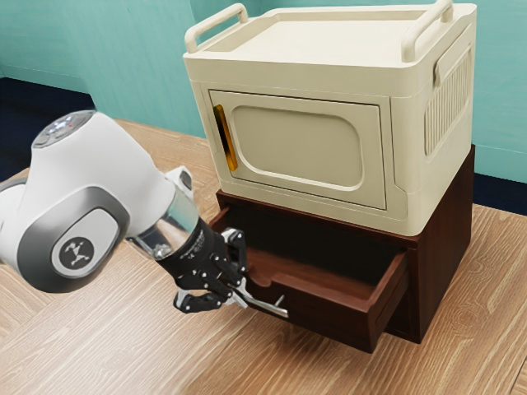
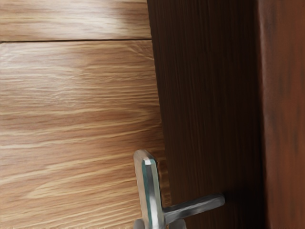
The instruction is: Pull the drawer handle with one arm to open the drawer
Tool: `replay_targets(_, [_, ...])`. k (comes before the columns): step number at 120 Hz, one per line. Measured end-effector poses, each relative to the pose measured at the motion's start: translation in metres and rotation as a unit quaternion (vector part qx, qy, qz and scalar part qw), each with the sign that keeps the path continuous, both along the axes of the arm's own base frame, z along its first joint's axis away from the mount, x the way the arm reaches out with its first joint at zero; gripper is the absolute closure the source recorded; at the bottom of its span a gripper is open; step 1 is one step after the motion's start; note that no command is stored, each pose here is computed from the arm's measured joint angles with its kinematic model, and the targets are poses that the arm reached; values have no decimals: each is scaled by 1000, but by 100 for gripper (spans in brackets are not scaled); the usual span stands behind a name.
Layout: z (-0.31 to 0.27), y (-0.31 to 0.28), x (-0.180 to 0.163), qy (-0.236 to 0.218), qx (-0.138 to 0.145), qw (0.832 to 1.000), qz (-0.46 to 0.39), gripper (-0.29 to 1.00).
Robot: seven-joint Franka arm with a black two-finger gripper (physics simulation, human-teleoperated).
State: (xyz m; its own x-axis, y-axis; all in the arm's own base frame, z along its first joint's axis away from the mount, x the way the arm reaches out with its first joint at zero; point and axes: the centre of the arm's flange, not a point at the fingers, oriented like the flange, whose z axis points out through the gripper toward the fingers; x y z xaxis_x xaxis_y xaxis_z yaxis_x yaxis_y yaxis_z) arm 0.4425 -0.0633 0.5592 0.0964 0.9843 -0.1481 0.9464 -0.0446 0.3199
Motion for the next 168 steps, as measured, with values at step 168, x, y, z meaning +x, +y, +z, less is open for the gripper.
replay_targets(168, [14, -5, -58, -41, 4, 999, -10, 42])
